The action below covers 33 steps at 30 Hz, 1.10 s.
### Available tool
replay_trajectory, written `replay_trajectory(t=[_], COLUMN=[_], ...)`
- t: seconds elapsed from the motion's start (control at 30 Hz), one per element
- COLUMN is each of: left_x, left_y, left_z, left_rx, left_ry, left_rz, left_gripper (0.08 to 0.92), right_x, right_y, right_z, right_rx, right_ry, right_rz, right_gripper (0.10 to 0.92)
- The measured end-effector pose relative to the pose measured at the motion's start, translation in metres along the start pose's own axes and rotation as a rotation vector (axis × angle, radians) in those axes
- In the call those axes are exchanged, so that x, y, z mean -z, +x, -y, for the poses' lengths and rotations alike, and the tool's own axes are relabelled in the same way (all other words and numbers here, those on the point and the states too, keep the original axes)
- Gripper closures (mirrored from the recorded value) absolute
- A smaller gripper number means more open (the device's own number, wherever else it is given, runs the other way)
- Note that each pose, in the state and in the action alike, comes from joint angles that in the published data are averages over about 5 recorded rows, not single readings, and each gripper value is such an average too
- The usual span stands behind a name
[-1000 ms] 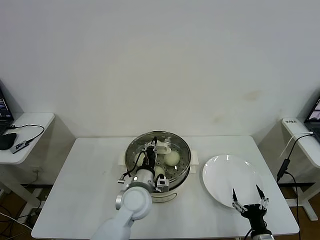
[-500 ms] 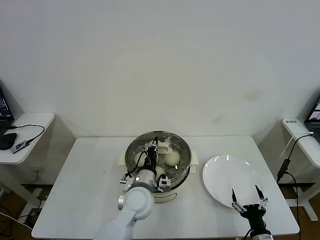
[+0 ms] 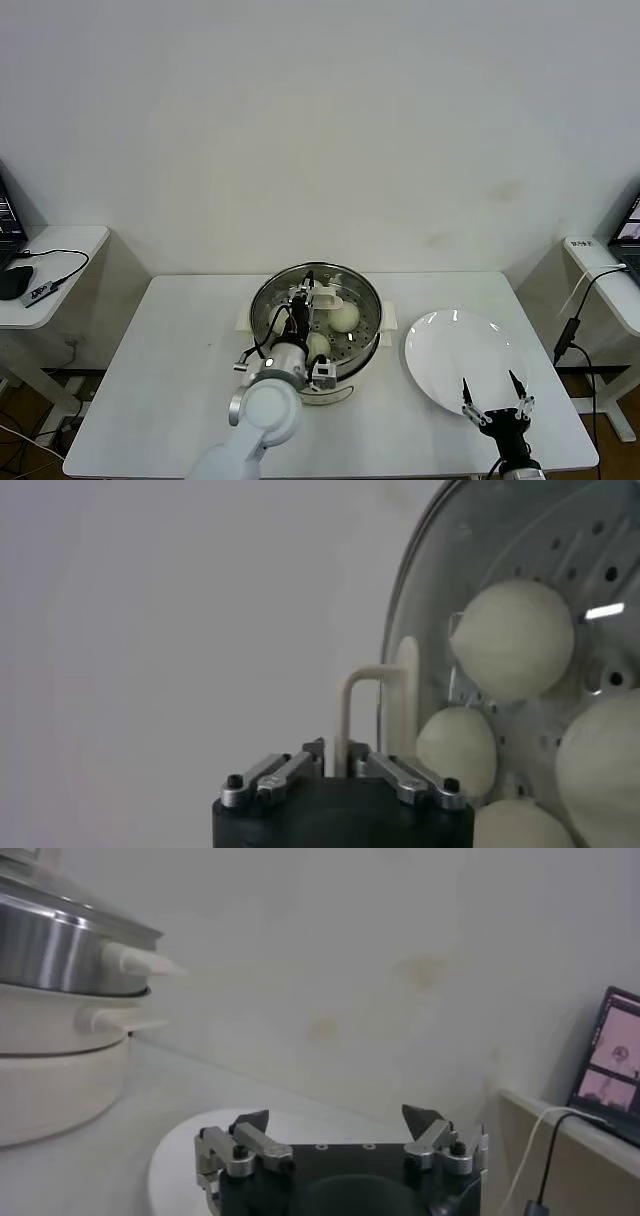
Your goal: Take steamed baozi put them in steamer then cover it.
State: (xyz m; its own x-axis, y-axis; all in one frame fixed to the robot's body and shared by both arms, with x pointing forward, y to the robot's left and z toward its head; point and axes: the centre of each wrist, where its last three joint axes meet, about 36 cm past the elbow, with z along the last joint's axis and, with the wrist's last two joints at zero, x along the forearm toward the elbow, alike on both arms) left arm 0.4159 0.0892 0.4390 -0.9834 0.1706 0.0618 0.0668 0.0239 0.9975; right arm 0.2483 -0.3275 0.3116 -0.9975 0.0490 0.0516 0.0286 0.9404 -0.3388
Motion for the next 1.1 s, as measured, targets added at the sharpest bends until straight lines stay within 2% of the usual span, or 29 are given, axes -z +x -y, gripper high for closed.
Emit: replay_trajectory(t=[0.27, 0.5, 0.67, 0.8, 0.93, 1.1], left_x=[-0.014, -0.03, -0.046, -0.067, -0.092, -0.116], left_y=[0.029, 0.072, 0.109, 0.128, 0.146, 0.17], left_z=[-0.004, -0.012, -0.006, 0.011, 0.029, 0.049], left_rx=[0.024, 0.061, 0.064, 0.06, 0.066, 0.082], left_ry=[0.026, 0.109, 0.27, 0.483, 0.732, 1.026], left_rz=[0.027, 0.08, 0.13, 0.155, 0.121, 0.016], left_gripper=[0.414, 0.223, 0.179, 0.177, 0.177, 0.177], right_x=[-0.001, -0.003, -0.003, -0.003, 0.0, 0.004], right_y=[0.001, 0.004, 0.005, 0.005, 0.007, 0.011], right_z=[0.001, 0.002, 0.003, 0.003, 0.003, 0.002], right_rx=[-0.001, -0.004, -0.001, 0.009, 0.025, 0.062], right_ry=[0.002, 0.004, 0.004, -0.001, -0.011, -0.031], right_rz=[-0.002, -0.006, -0.007, -0.008, -0.011, -0.019], right_gripper=[0.2, 0.2, 0.2, 0.2, 0.2, 0.2])
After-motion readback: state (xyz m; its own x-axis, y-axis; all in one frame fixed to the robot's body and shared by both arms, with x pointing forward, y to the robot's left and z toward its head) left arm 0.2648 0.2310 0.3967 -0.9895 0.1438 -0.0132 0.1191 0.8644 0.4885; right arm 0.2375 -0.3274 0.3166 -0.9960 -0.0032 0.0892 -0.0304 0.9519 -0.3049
